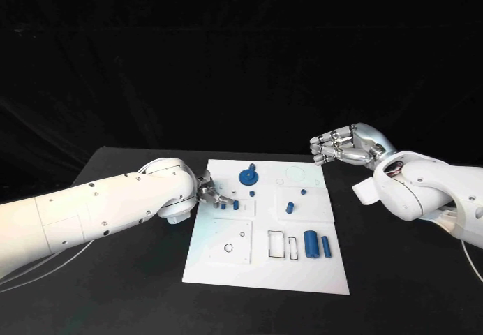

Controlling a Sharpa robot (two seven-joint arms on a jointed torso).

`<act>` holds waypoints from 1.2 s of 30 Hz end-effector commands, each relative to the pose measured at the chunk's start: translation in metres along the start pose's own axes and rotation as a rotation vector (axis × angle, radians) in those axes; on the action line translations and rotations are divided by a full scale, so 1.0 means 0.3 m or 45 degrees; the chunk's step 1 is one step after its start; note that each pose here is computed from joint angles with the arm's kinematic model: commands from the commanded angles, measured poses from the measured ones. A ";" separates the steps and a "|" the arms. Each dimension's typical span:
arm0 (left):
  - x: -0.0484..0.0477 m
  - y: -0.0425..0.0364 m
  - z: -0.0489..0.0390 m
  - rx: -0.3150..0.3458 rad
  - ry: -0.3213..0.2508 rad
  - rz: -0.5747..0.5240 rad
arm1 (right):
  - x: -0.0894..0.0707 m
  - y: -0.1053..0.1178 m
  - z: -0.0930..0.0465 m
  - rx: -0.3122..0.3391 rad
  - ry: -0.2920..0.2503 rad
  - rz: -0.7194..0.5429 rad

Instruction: Assemble the parts on the task board

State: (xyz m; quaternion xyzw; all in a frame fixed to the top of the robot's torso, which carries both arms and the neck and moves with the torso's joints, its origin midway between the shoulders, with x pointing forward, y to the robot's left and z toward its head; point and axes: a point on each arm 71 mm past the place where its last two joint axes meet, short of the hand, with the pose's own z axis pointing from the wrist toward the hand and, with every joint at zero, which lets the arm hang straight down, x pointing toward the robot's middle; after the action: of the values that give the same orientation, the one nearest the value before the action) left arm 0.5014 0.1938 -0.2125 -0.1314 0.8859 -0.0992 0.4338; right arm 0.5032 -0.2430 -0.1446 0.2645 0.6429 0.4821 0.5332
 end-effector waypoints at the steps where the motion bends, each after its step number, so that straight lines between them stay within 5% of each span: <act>1: -0.014 0.005 -0.004 0.015 -0.039 -0.094 | 0.003 0.002 0.000 -0.013 0.010 -0.006; 10: -0.057 0.020 -0.025 0.138 -0.113 -0.300 | 0.001 0.000 -0.001 -0.012 0.007 -0.007; 17: -0.073 -0.058 -0.055 0.500 -0.195 -0.386 | 0.000 -0.002 -0.002 -0.011 0.005 -0.007; 20: -0.076 -0.115 -0.072 0.693 -0.301 -0.302 | 0.000 -0.003 -0.002 -0.011 0.005 -0.007; 24: -0.071 -0.163 -0.075 0.815 -0.399 -0.166 | 0.002 -0.003 -0.001 -0.011 0.007 -0.007; 29: -0.051 -0.207 -0.061 0.881 -0.459 0.025 | 0.004 -0.003 -0.002 -0.013 0.010 -0.007; 36: -0.005 -0.249 -0.025 0.864 -0.437 0.251 | 0.004 -0.004 -0.002 -0.014 0.011 -0.011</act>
State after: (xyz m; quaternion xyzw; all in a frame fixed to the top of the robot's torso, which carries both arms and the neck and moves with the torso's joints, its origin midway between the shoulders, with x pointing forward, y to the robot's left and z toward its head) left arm 0.5096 0.1296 -0.1855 0.0215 0.7334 -0.3379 0.5894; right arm 0.5029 -0.2441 -0.1466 0.2654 0.6437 0.4806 0.5331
